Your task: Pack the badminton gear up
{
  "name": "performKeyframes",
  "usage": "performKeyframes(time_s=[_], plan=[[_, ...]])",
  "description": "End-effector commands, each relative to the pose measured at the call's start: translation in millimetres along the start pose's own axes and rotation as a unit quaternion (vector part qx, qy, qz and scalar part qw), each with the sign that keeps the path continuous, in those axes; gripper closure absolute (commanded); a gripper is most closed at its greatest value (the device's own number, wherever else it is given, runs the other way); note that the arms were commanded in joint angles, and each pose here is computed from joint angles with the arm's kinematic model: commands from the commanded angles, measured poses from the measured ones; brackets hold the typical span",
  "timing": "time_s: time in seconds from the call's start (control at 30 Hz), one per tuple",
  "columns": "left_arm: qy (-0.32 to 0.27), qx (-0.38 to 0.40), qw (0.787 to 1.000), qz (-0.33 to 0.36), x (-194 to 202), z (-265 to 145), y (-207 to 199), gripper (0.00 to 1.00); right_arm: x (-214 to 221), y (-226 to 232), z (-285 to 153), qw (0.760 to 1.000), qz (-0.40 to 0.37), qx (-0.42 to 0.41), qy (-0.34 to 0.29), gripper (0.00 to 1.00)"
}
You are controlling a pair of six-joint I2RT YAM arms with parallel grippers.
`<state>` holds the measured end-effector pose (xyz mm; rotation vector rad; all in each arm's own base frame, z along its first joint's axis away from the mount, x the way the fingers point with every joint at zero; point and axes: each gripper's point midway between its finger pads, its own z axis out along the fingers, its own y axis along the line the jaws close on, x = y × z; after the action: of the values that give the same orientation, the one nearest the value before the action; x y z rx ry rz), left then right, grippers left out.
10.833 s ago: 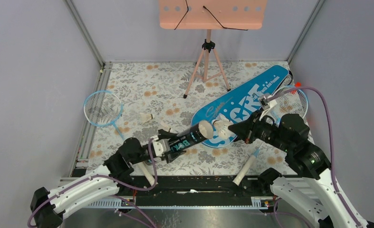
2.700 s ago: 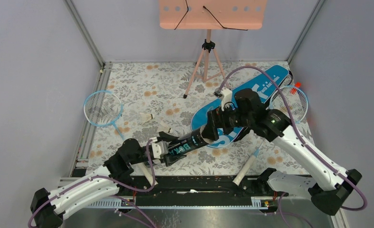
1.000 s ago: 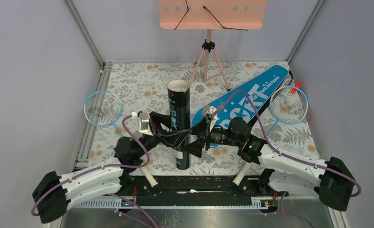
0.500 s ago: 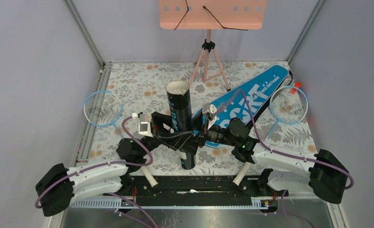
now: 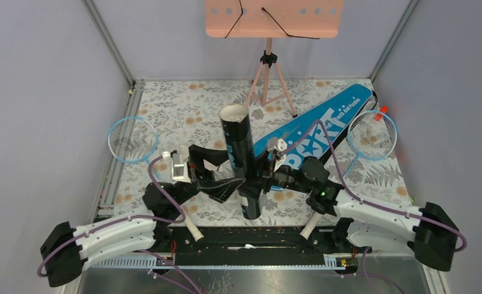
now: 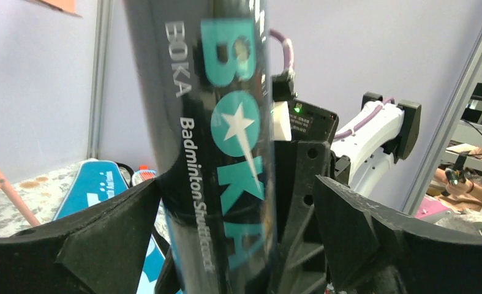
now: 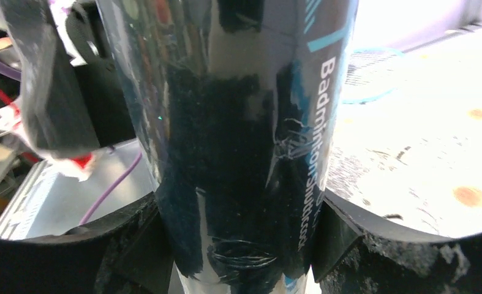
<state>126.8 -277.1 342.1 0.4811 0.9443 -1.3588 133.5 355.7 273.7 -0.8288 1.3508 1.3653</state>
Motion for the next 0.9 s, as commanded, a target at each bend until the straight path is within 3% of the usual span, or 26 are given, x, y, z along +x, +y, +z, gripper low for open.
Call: performKeyframes(time_s=[0.0, 0.1, 0.17, 0.23, 0.3, 0.37, 0.43, 0.53, 0.6, 0.77, 0.87], plan=[[0.025, -0.041, 0.998, 0.036, -9, -11, 7, 0.01, -13, -29, -31, 0.993, -0.025, 0.113, -0.028, 0.68], [0.074, -0.122, 0.989, 0.035, 0, -30, 31, 0.01, -12, -46, -61, 0.982, -0.049, 0.183, -0.025, 0.71], [0.083, -0.221, 0.971, 0.020, 0, -49, 59, 0.01, -9, -58, -83, 0.970, -0.083, 0.229, -0.011, 0.71], [0.090, -0.349, 0.933, -0.012, 5, -77, 93, 0.01, -5, -69, -103, 0.954, -0.141, 0.264, 0.019, 0.72], [0.110, -0.462, 0.880, -0.012, 13, -109, 124, 0.01, 2, -81, -118, 0.928, -0.244, 0.272, 0.071, 0.73], [0.135, -0.527, 0.839, -0.012, 21, -133, 141, 0.01, -2, -94, -128, 0.898, -0.317, 0.287, 0.105, 0.78], [0.154, -0.565, 0.810, -0.027, 25, -148, 152, 0.01, 1, -97, -131, 0.879, -0.368, 0.262, 0.152, 0.80], [0.159, -0.590, 0.789, -0.062, 32, -167, 169, 0.02, 9, -101, -131, 0.868, -0.399, 0.237, 0.179, 0.80], [0.154, -0.589, 0.788, -0.090, 37, -174, 182, 0.05, 15, -102, -127, 0.873, -0.396, 0.228, 0.168, 0.81], [0.185, -0.570, 0.785, -0.157, 57, -178, 205, 0.27, 36, -103, -124, 0.881, -0.394, 0.207, 0.164, 0.82], [0.222, -0.566, 0.773, -0.181, 73, -177, 217, 0.31, 37, -105, -123, 0.883, -0.389, 0.212, 0.154, 0.82]])
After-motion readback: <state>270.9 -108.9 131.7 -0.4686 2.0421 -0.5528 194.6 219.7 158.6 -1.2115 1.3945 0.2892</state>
